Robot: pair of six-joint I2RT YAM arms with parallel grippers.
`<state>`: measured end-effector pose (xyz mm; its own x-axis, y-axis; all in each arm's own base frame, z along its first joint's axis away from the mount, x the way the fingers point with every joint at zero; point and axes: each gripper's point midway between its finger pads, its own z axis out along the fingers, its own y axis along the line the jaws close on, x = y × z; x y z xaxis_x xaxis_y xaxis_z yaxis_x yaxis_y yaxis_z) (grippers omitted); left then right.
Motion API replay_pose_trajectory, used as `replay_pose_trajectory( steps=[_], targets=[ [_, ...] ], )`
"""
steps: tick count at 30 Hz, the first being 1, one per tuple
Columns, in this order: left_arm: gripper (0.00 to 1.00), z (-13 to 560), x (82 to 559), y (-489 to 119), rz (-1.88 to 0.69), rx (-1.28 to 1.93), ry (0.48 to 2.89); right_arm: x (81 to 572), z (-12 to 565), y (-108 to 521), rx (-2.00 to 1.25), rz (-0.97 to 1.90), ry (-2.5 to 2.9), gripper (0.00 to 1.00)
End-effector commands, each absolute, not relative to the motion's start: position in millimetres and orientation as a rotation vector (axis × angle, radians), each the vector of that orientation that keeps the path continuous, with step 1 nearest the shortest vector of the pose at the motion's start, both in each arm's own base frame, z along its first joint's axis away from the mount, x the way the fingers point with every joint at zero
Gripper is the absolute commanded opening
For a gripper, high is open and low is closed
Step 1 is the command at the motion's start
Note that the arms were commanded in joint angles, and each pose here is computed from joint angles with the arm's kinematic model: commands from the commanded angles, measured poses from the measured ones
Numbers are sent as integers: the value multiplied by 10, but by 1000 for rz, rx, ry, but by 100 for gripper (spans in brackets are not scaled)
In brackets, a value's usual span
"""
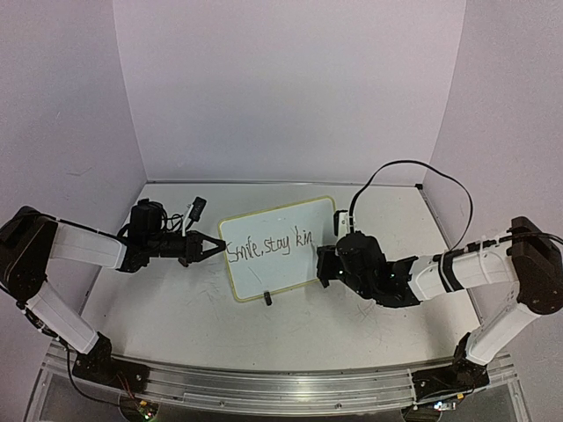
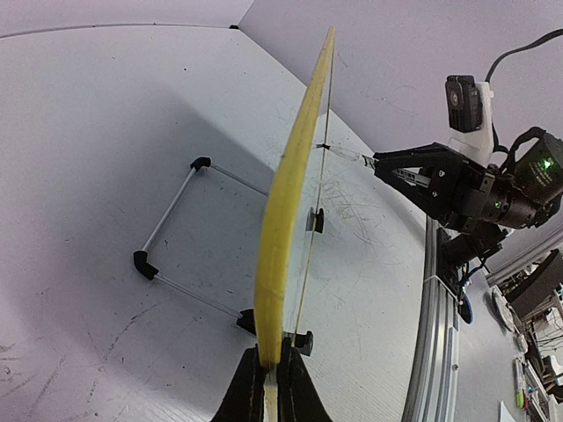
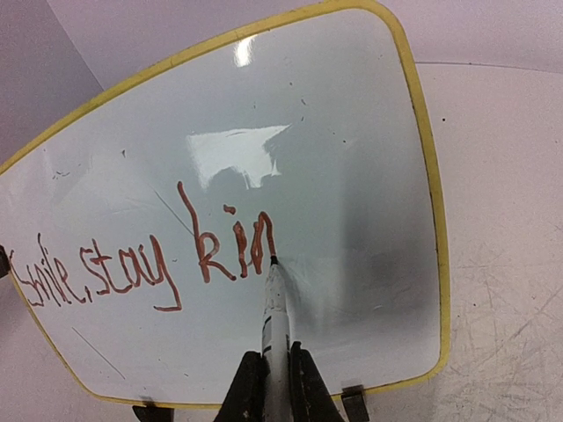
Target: Write a sentence on the whiteboard
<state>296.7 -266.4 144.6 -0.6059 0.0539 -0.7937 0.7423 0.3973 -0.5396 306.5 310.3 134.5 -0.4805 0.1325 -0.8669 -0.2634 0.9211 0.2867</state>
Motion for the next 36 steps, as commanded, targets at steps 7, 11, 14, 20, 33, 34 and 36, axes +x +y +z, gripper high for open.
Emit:
replay_pose_trajectory(
  steps=[7,11,14,20,33,34,36],
  targets=[
    [0,1466,2971,-2666,-1233,686,1960,3051,1285,3035,-96,429,2038,0],
    [0,1466,2968,-2669,-1235,688,1961,3091,1394,3071,-101,430,2011,0],
    [0,1469,2967,-2668,-1234,688,1959,3074,1553,3091,-114,461,1979,0],
    [0,1460,2969,-2664,-1232,687,1961,3055,1659,2968,-87,498,1951,0],
    [0,1477,2962,-2659,-1230,686,1957,3181,1591,2977,-68,482,1953,0],
    [0,1477,2965,-2661,-1231,687,1957,3192,1589,2976,-65,480,1953,0],
    [0,1479,2969,-2665,-1232,688,1956,3209,1579,2969,-59,473,1954,0]
  ],
)
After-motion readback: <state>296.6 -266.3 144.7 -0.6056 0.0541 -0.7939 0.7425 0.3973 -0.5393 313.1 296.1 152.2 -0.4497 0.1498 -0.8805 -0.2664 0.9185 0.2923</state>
